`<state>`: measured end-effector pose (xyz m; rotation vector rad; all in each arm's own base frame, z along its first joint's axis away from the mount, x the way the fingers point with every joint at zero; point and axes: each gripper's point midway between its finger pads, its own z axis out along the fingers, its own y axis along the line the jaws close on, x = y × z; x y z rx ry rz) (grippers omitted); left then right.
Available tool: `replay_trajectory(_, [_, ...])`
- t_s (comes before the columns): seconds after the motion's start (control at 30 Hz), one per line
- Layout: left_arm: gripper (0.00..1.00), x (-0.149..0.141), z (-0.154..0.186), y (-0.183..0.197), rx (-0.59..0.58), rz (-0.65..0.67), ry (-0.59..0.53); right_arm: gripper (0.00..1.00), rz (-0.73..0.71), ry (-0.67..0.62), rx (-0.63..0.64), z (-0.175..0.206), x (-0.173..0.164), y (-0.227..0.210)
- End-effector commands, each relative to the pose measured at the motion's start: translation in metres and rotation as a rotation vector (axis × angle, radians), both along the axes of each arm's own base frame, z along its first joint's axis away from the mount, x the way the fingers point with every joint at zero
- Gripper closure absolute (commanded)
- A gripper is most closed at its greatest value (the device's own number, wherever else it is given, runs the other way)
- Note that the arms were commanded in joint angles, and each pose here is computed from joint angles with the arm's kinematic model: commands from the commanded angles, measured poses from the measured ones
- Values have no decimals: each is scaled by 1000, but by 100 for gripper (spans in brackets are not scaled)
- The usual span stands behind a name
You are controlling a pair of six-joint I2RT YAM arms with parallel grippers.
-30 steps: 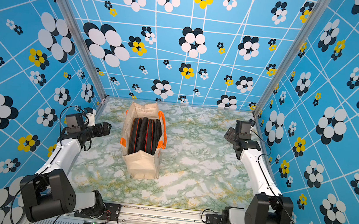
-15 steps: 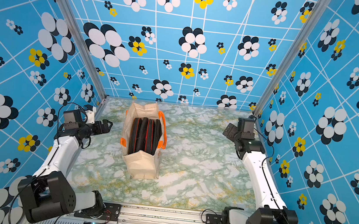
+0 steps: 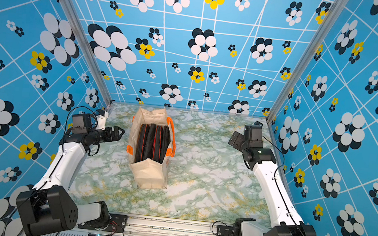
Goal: Remove the ping pong set from the canvas bag
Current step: Pick up the ping pong set from the canvas bag.
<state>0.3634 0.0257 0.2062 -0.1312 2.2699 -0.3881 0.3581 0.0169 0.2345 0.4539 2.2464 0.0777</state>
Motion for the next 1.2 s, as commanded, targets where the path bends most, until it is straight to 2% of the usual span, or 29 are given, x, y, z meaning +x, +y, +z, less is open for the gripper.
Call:
replay_trajectory(0.0, [7, -4, 18, -12, 21, -50, -20, 1, 15, -33, -11, 20, -6, 5])
replay_trajectory(0.47, [6, -7, 38, -30, 72, -101, -45, 1, 146, -55, -87, 37, -3, 54])
replay_trajectory(1.17, [6, -12, 56, -58, 92, -175, -45, 1, 330, -73, -129, 48, -5, 134])
